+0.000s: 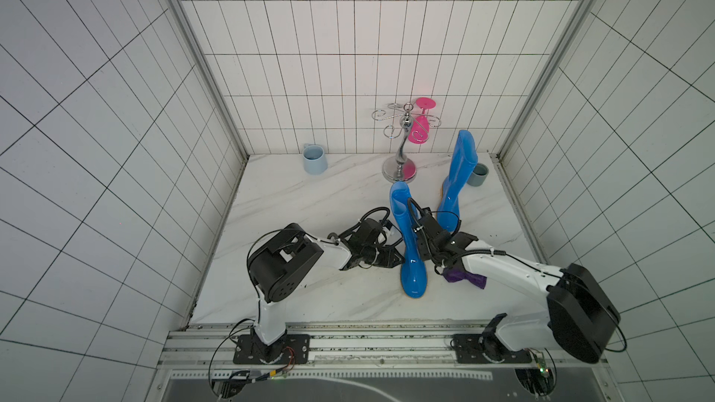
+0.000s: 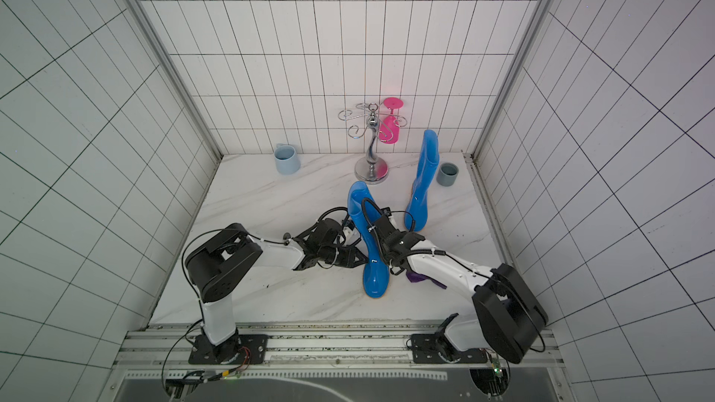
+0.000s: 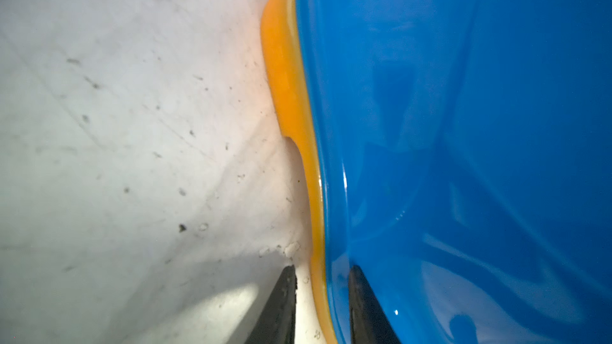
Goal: Wipe the rubber boots with a cloth
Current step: Adjust the rubber boot at the center of the board.
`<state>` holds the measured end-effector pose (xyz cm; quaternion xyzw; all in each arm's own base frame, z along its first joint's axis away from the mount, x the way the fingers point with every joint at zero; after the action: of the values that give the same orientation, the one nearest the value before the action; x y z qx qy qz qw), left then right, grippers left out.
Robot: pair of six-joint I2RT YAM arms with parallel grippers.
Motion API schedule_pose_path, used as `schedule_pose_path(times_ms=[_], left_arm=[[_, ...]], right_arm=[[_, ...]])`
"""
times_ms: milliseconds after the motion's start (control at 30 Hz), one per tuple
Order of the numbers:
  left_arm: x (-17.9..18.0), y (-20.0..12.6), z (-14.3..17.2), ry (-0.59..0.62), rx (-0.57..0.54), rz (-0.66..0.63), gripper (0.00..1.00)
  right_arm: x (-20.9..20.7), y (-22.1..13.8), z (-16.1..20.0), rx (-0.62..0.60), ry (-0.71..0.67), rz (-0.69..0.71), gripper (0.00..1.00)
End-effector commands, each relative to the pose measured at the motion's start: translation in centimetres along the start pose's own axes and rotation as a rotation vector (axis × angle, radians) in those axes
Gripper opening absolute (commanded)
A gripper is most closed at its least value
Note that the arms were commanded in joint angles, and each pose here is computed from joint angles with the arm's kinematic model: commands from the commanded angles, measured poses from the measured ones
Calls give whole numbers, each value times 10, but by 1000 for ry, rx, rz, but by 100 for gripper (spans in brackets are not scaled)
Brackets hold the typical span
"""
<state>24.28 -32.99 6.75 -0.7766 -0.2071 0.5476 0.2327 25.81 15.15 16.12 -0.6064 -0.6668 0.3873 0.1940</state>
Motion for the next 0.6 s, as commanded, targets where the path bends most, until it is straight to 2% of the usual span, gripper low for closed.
schedule_pose_path(times_ms=[0, 300, 567], left_arm=[[12, -1, 16, -56, 93, -61, 27], [-7, -26, -27, -7, 27, -45, 27], [-33, -46, -67, 23, -50, 5, 27]], right_arm=[[-12, -63, -65, -167, 102, -62, 53], [-32, -153, -132, -339, 220, -192, 54], [-40, -178, -144, -321, 327, -230, 59]])
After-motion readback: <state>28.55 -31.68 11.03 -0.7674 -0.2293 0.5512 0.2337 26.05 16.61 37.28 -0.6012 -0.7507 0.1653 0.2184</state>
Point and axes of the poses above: each gripper's point midway between its finger pads, its own y axis out along the fingers, its own x axis along the line the jaws close on, z = x × y, the point moved 6 cm from there along -y, back along the fingers, and after that the axes turned 4 degrees about -y, right-handed, at the moved point
